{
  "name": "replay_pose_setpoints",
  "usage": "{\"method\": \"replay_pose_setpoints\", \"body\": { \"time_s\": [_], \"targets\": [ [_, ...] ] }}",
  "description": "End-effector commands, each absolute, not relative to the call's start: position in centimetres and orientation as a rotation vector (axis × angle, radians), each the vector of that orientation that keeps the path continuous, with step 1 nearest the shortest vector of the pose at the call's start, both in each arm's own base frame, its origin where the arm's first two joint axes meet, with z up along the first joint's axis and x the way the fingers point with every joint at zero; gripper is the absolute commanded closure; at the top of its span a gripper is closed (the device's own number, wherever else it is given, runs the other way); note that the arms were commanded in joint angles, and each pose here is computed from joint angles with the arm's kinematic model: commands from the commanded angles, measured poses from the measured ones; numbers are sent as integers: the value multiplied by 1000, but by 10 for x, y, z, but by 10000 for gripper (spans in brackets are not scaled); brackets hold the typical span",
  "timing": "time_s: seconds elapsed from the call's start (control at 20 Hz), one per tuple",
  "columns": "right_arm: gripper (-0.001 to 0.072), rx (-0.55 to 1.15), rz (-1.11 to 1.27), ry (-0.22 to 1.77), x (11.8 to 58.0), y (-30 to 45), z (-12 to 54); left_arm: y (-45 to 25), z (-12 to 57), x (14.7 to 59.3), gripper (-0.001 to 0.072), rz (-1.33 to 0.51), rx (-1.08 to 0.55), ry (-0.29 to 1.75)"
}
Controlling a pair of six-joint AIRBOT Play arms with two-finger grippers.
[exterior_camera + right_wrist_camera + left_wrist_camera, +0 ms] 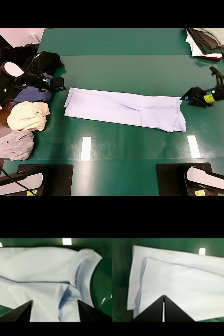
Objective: Fold the shirts.
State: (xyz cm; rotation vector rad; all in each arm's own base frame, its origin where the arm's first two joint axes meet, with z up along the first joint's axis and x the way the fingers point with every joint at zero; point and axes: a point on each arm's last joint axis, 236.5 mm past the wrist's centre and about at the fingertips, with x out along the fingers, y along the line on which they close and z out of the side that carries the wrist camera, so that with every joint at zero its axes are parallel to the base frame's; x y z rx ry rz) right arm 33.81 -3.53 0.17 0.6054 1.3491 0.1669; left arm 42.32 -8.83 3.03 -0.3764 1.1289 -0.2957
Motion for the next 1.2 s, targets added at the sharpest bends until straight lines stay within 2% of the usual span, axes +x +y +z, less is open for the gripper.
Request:
{"method": "replay_pose_setpoints", "body": {
  "time_s": [0.0,0.35,0.6,0.75,0.8,0.95,1.0,1.15],
  "targets": [
    [56,672,184,1400,307,-50,-25,-103,29,412,686,-346,-352,1169],
    [56,743,331,1448,307,-43,-70,-161,24,389,685,-469,-275,1216],
    [57,808,493,1457,316,-9,-71,-169,24,385,685,-481,-276,1224],
    [61,783,525,1484,315,4,-74,-169,24,385,685,-477,-282,1226],
    [96,776,534,1488,316,8,-74,-169,24,385,685,-477,-282,1226],
    [131,761,551,1499,315,15,-74,-169,24,385,685,-476,-282,1226],
    [192,759,553,1500,315,16,-74,-169,24,386,685,-475,-281,1225],
    [206,764,566,1507,313,18,-72,-169,24,387,685,-474,-282,1219]
  ]
}}
